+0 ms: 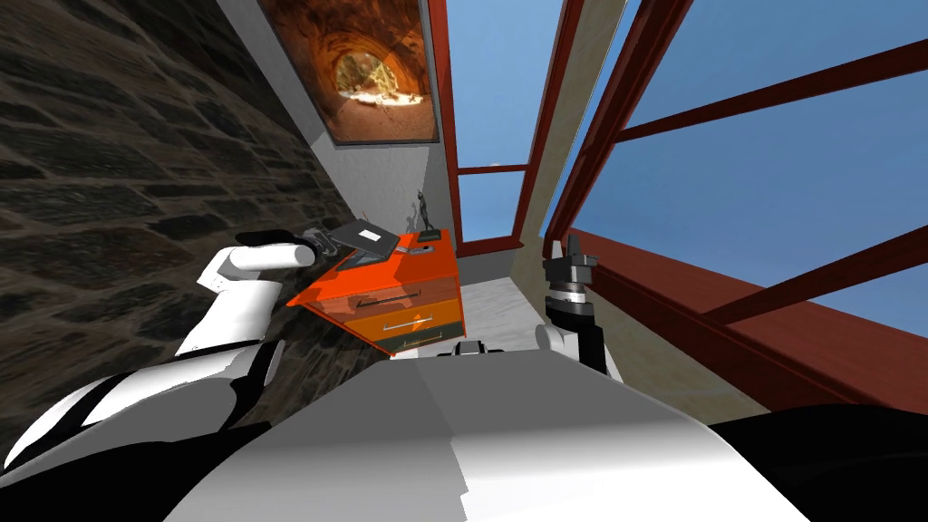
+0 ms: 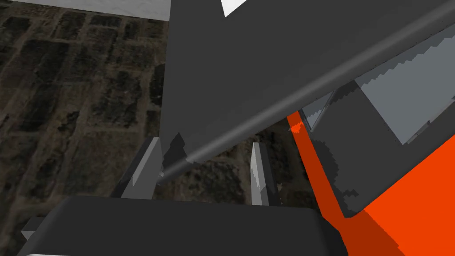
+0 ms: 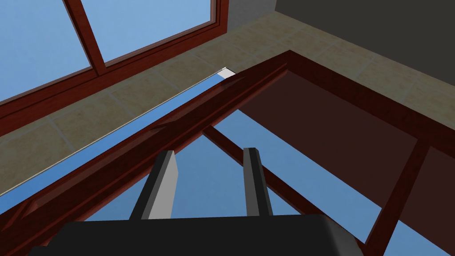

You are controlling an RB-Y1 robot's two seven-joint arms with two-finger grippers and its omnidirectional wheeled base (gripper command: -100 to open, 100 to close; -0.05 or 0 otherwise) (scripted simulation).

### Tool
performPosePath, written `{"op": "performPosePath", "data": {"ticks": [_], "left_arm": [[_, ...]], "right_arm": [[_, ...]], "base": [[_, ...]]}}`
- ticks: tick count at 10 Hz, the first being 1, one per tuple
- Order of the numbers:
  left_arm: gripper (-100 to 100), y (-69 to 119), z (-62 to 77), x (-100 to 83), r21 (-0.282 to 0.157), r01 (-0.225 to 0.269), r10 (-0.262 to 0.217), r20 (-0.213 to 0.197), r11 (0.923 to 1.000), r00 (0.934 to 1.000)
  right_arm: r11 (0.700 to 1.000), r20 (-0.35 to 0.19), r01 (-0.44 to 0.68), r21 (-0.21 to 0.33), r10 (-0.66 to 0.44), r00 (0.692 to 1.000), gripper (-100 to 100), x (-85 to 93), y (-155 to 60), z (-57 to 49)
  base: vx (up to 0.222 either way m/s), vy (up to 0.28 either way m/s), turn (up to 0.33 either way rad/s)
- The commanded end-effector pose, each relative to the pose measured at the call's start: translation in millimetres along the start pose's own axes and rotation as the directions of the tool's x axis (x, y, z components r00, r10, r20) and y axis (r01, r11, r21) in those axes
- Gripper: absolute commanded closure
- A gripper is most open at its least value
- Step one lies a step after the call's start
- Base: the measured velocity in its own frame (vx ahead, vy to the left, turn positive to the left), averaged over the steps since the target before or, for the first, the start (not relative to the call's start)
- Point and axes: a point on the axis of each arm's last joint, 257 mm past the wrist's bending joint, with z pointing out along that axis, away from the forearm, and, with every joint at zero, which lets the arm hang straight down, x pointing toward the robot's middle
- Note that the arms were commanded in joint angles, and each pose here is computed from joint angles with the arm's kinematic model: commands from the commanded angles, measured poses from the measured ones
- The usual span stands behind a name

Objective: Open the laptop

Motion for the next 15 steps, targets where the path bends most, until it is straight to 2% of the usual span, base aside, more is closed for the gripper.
{"op": "performPosePath", "data": {"ticks": [1,2,3,4,5,9,10,11,12,15], "left_arm": [[100,16.2,4.5,3.5,-0.026,0.087,-0.087,-0.016,0.9959,0.9961],[100,29.6,8.1,7.9,-0.047,0.165,-0.167,-0.029,0.9851,0.9855],[100,36.3,9.8,10.3,-0.059,0.204,-0.207,-0.035,0.9771,0.9778],[100,49.8,13.0,15.3,-0.082,0.281,-0.285,-0.045,0.9562,0.9573],[-100,26.5,5.0,10.3,-0.073,0.235,-0.239,-0.04,0.9692,0.9703],[-100,-4.5,-9.0,8.8,-0.073,0.234,-0.238,-0.041,0.9694,0.9705],[-100,-9.5,-11.6,8.7,-0.074,0.234,-0.237,-0.041,0.9695,0.9706],[-100,-6.8,-9.6,9.3,-0.072,0.234,-0.237,-0.042,0.9697,0.9706],[0,-7.2,-10.0,9.3,-0.073,0.234,-0.237,-0.041,0.9695,0.9706],[0,-7.1,-9.9,9.3,-0.073,0.234,-0.237,-0.041,0.9695,0.9706]], "right_arm": [[1.0,0.0,0.0,0.0,0.0,1.0,0,0.0,0.0,0.0],[1.0,0.0,0.0,0.0,0.0,1.0,0,0.0,0.0,0.0],[1.0,0.0,0.0,0.0,0.0,1.0,0,0.0,0.0,0.0],[1.0,0.0,0.0,0.0,0.0,1.0,0,0.0,0.0,0.0],[1.0,0.0,0.0,0.0,0.0,1.0,0,0.0,0.0,0.0],[1.0,0.0,0.0,0.0,0.0,1.0,0,0.1,0.0,0.0],[1.0,0.0,0.0,0.0,0.0,1.0,0,0.0,0.0,0.0],[1.0,0.0,0.0,0.0,0.0,1.0,0,0.0,0.0,0.0],[1.0,0.0,0.0,0.0,0.0,1.0,0,0.0,0.0,0.0],[1.0,0.0,0.0,0.0,0.0,1.0,0,0.0,0.0,0.0]], "base": [[-0.023,0.066,0.028],[-0.041,0.109,0.027],[-0.036,0.111,0.002],[-0.031,0.102,0.02],[0.004,0.039,0.001],[0.032,-0.022,0.002],[0.025,-0.004,0.001],[0.011,-0.001,0.001],[0.0,0.0,0.0],[0.0,0.0,0.0]]}}
